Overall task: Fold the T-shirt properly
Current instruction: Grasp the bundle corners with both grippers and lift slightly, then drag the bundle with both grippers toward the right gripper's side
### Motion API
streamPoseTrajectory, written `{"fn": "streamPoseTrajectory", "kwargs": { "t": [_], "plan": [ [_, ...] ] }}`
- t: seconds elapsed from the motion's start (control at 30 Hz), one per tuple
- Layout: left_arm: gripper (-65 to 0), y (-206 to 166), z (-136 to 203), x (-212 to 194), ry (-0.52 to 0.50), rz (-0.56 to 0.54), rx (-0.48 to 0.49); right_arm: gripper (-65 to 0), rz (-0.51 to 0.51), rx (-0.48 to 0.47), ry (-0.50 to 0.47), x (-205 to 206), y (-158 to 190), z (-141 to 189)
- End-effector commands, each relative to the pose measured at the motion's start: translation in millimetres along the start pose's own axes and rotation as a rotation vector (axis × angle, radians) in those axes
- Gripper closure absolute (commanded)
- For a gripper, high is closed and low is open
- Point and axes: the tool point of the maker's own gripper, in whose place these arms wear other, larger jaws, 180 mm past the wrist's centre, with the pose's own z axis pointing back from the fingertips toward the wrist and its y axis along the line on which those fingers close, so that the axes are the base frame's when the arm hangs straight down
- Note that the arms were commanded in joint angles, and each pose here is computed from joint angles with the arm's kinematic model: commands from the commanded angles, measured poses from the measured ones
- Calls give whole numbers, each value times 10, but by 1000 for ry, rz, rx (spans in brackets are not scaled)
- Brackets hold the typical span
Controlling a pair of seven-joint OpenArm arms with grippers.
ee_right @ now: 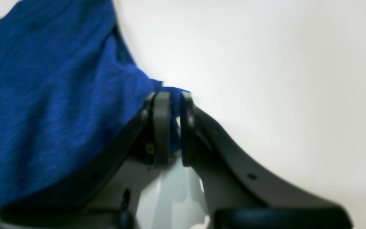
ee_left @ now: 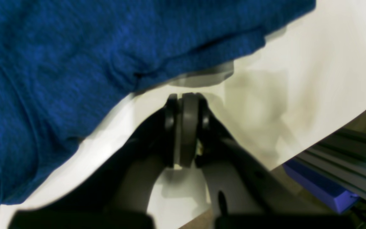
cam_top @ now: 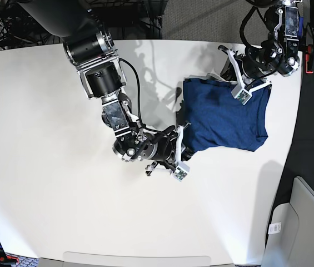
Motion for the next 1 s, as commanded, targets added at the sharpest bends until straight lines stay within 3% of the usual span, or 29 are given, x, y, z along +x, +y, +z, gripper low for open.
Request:
{"fn": "streamPoseTrajectory", "kwargs": {
  "t": [0.0,0.13,0.27,0.4,0.57,0.77,0.97],
  "plan": [
    [-14,58,32,24,0,-14,19,-46,17,3,-79,316,-26,21],
    [-14,166,-47,13,7,20,21,-46,12,21,-43,167,83,-16],
    [-14,306,-160,-2,-17,72,21,-46,61,57,52,-30,337,-43],
    [-14,371,-202,29,-32,90,25,-46,96,59,80,-70,533,47],
    [-14,649,-220,94,13,35,122,-46,125,34,98,-79,671,232],
    [-14,915,-150,393,-3,-29,219,-46,126,13,139,-350,754,438],
    [-14,979,-237,720,-77,-12,217,-46,116,13,129,-528,953,629]
  ]
}}
